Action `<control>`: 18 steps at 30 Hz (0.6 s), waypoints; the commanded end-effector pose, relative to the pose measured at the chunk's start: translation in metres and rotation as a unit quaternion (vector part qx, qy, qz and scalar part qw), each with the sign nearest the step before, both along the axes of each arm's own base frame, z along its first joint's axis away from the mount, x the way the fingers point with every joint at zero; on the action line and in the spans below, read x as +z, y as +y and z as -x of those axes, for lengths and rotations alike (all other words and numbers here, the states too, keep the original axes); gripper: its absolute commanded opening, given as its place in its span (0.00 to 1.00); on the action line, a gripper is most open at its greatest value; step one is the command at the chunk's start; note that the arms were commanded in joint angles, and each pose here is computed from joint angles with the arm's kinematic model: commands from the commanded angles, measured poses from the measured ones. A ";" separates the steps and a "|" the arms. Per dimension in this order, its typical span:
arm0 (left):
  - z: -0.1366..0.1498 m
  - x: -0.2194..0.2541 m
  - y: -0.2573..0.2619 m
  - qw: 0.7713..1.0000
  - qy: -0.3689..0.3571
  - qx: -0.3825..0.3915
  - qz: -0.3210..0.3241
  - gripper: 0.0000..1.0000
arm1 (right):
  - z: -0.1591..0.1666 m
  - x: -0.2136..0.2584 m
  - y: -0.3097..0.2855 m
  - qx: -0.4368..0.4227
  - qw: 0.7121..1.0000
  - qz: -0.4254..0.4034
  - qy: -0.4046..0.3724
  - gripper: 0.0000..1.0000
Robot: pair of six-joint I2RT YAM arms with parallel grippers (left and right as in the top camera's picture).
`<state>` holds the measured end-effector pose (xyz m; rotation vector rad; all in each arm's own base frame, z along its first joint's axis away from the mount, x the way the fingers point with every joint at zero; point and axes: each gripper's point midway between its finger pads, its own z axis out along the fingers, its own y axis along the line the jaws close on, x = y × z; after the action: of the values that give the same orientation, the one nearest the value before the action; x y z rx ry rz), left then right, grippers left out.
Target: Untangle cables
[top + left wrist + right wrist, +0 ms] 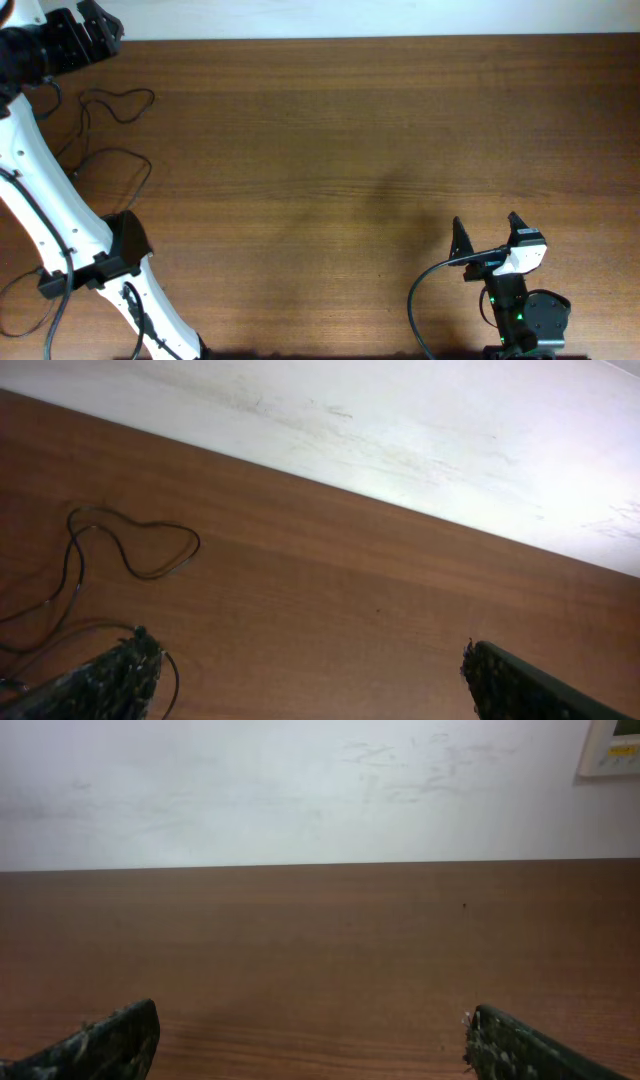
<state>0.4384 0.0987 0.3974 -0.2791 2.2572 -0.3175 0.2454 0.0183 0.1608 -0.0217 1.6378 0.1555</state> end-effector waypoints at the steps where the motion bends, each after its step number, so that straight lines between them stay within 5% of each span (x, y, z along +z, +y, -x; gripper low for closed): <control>1: 0.001 0.002 0.000 1.000 -0.003 -0.004 -0.001 0.99 | 0.000 -0.002 0.001 0.002 1.000 -0.003 0.000 0.99; 4: 0.000 -0.001 -0.001 1.000 0.001 -0.006 0.001 0.99 | 0.000 -0.002 0.001 0.002 1.000 -0.003 0.000 0.99; 7: 0.031 -0.006 -0.013 0.999 0.050 -0.006 0.021 0.99 | 0.000 -0.002 0.001 0.002 1.000 -0.003 0.000 0.99; 16: 0.271 -0.160 -0.109 0.944 0.306 -0.006 0.125 0.99 | 0.000 -0.002 0.001 0.002 1.000 -0.003 0.000 0.99; 18: 0.300 -0.210 -0.119 0.938 0.321 -0.004 0.127 0.99 | 0.000 -0.002 0.001 0.002 1.000 -0.003 0.000 0.99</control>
<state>0.1641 -0.0108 0.2268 -0.5812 2.8435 -0.5893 0.2454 0.0183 0.1613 -0.0221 1.6336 0.1553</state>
